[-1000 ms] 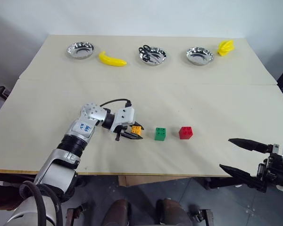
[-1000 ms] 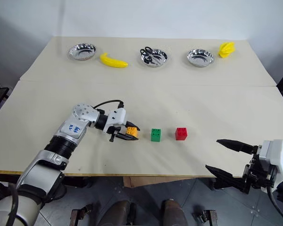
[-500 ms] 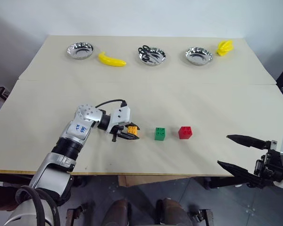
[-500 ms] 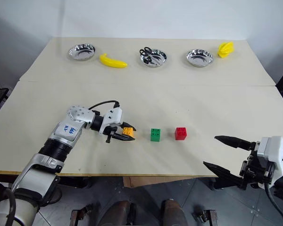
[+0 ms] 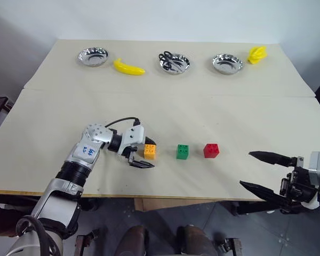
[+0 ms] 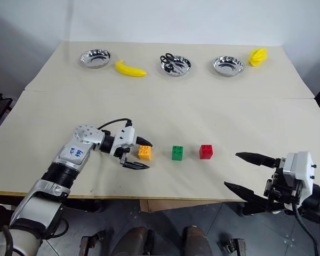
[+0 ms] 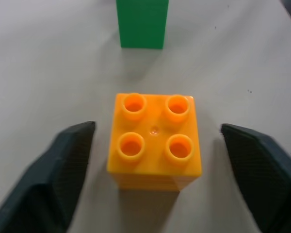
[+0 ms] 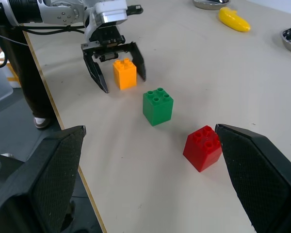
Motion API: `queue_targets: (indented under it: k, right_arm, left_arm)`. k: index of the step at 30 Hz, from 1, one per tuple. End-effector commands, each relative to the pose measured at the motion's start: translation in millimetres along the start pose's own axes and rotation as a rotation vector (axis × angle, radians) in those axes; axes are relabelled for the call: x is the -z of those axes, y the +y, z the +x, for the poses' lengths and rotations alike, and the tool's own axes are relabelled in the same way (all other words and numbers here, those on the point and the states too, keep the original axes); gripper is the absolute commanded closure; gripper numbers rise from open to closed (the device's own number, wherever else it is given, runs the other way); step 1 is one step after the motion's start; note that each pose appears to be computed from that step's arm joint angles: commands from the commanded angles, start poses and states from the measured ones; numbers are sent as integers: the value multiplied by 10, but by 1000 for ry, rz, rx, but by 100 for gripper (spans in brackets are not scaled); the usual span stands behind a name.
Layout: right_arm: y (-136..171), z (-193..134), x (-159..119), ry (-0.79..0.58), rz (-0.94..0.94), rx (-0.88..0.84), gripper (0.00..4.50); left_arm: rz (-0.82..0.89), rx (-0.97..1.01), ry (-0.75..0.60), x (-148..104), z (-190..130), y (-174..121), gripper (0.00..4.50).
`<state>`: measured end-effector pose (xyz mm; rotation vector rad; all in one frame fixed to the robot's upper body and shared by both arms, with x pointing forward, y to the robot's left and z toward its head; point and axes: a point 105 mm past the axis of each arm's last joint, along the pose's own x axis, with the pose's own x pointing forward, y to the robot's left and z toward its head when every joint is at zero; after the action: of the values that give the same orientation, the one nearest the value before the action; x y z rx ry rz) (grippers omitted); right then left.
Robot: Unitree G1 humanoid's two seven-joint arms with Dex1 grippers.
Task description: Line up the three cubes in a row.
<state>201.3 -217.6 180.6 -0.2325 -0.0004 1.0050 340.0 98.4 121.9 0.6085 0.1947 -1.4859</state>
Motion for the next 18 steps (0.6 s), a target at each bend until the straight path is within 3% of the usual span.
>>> queue_targets:
  k: [1, 5, 13, 18]
  right_arm:
    - [7, 14, -39, -4, -18, -31, 0]
    - [-18, 38, -19, 0, -19, -70, 0]
    - [-92, 127, 56, 17, -13, -155, 0]
    - [-152, 141, 123, 29, -84, -194, 0]
  left_arm:
    - [61, -50, -99, -191, -303, 25, 1]
    - [72, -147, -186, -262, -706, -17, 1]
    - [-57, -507, -155, 44, -1518, -362, 1]
    - [-153, -645, -151, 200, -1748, -707, 1]
